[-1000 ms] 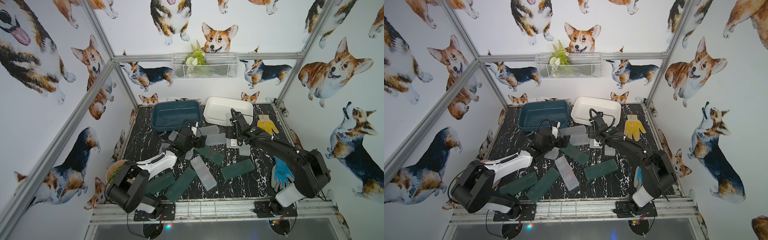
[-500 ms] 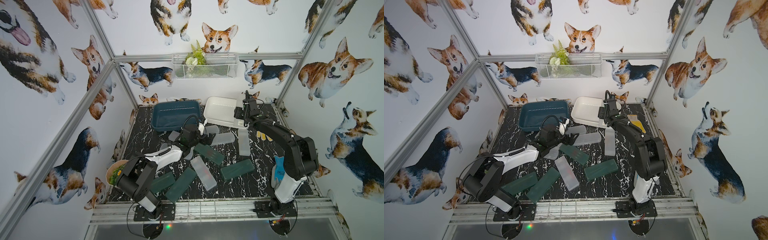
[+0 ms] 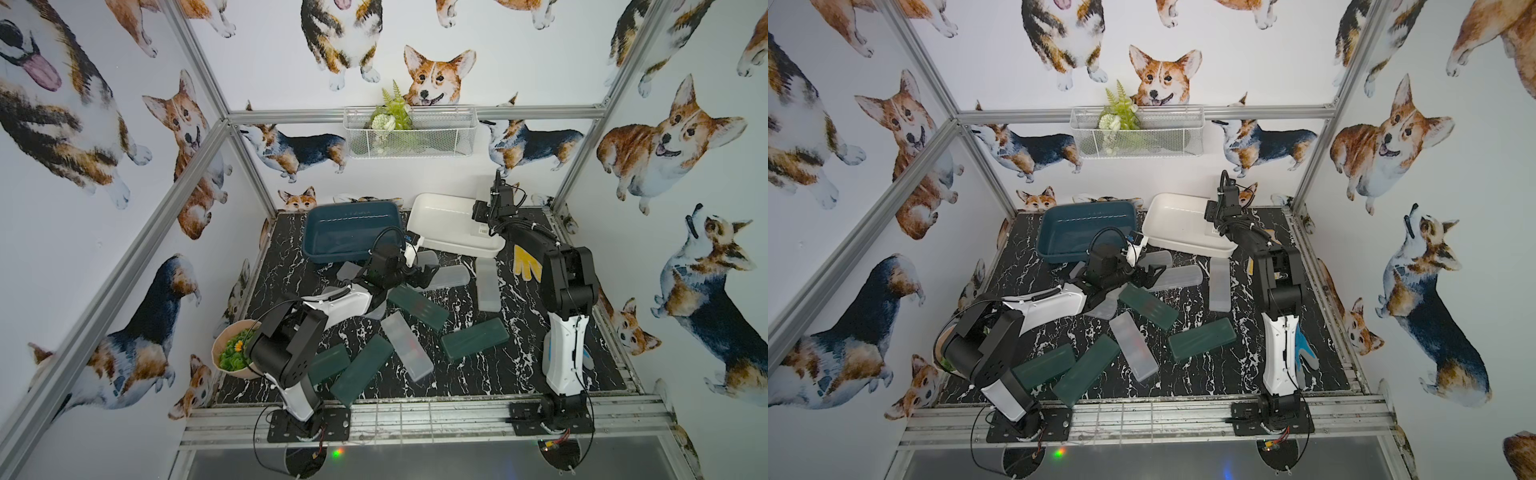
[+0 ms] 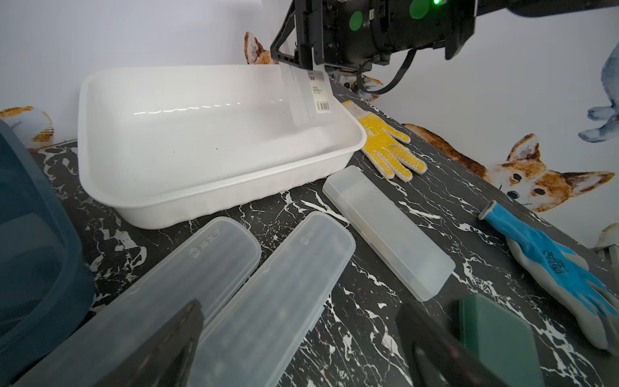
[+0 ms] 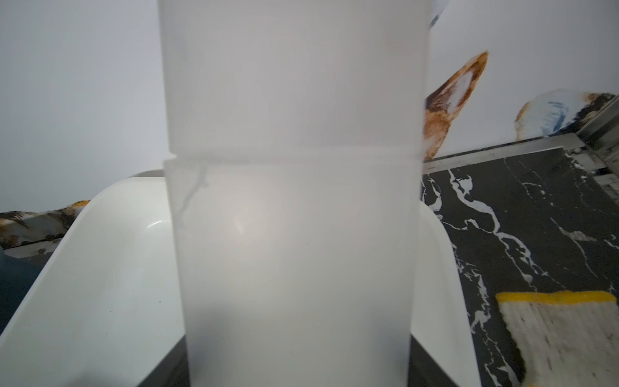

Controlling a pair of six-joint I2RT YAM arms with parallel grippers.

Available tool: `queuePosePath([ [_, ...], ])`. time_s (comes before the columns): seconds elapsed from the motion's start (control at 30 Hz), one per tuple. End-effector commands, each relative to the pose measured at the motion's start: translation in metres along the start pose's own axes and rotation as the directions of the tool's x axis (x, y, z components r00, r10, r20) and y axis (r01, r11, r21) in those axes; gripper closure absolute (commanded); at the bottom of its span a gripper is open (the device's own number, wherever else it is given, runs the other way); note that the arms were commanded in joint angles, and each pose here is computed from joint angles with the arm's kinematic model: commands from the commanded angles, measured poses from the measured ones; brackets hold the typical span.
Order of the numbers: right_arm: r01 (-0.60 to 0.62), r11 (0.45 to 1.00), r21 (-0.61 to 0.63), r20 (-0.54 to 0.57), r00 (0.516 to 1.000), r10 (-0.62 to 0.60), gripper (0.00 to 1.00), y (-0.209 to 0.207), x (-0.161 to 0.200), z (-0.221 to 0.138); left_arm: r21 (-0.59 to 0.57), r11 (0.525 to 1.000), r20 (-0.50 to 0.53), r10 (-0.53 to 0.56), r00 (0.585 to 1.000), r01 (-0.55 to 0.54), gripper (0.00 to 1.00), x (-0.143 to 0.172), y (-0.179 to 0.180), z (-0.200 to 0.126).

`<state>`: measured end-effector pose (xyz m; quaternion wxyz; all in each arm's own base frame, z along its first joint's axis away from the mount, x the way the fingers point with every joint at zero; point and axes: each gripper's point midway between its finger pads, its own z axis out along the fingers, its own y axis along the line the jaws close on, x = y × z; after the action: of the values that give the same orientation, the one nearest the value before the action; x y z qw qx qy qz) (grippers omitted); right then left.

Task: Place the pencil cases by color into the storage box
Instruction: Place the pencil case at the storage box.

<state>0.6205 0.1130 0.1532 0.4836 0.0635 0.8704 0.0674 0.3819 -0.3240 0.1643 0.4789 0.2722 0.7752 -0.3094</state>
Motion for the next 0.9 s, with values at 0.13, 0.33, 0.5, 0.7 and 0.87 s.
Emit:
queuePosePath([
  [0.13, 0.037, 0.999, -0.001, -0.111, 0.993, -0.037, 0.57, 0.003, 0.021, 0.020, -0.013, 1.000, 0.014, -0.017, 1.000, 0.018, 0.07, 0.004, 0.004, 0.002],
  [0.33, 0.070, 0.995, 0.074, -0.210, 0.976, -0.053, 0.57, -0.011, 0.042, 0.025, -0.010, 0.999, 0.013, -0.049, 0.999, 0.049, 0.08, 0.012, 0.005, 0.002],
  [0.5, 0.083, 0.990, 0.111, -0.286, 0.957, -0.048, 0.56, -0.020, 0.057, 0.026, 0.004, 0.998, 0.012, -0.060, 0.998, 0.060, 0.07, 0.015, 0.002, 0.001],
  [0.7, 0.083, 0.987, 0.135, -0.370, 0.929, -0.028, 0.57, -0.029, 0.071, 0.028, 0.014, 0.998, 0.028, -0.056, 0.998, 0.056, 0.07, 0.013, 0.000, -0.002],
  [0.87, 0.078, 0.986, 0.151, -0.404, 0.915, -0.010, 0.56, -0.038, 0.080, 0.028, 0.017, 0.999, 0.042, -0.050, 0.998, 0.049, 0.08, 0.009, -0.002, -0.006],
])
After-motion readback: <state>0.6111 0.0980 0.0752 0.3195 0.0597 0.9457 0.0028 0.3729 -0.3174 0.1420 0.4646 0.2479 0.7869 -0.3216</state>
